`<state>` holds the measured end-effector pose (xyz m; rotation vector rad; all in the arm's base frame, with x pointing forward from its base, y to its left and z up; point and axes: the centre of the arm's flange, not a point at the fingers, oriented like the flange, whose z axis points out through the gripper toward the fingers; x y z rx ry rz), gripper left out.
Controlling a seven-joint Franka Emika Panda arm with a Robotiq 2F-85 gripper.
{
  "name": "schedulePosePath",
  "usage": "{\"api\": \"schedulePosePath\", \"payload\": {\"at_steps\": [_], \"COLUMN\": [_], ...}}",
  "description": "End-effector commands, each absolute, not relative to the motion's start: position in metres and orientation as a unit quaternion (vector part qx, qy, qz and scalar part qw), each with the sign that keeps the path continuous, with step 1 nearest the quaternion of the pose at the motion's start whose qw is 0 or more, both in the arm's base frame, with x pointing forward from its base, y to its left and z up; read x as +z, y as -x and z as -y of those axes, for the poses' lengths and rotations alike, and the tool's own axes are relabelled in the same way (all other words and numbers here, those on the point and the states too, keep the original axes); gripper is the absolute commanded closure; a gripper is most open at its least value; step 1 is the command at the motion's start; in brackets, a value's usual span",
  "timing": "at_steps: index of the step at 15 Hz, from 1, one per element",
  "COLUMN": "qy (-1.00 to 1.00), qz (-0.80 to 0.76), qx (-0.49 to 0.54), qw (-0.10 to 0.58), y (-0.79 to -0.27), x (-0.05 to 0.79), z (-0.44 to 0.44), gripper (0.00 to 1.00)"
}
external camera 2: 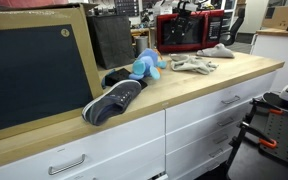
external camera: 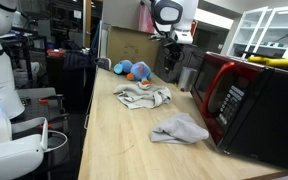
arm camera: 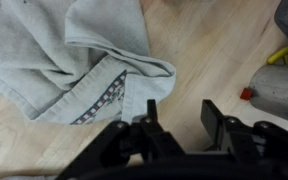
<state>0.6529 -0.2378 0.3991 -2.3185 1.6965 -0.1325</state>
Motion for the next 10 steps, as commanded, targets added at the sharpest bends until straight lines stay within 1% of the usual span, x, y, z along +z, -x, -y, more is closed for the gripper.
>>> {"api": "schedulePosePath", "payload": {"at_steps": [1,3,4,10], "qy": [0.824,0.839,0.848,0.896], "qz": [-0.550,-0.528,-0.514,-0.428], "qx": [-0.015,0.011,0.027,0.084], "qw": [0.138,0.132,0.129,0.083], "y": [-0.627,-0.615,-0.610,-0.585], "x": [0.413,0.405,0.398,0.343], "z": [0.244,0.242,0.240,0.213], "gripper": [0.19,0.03,0.00,0.00]}}
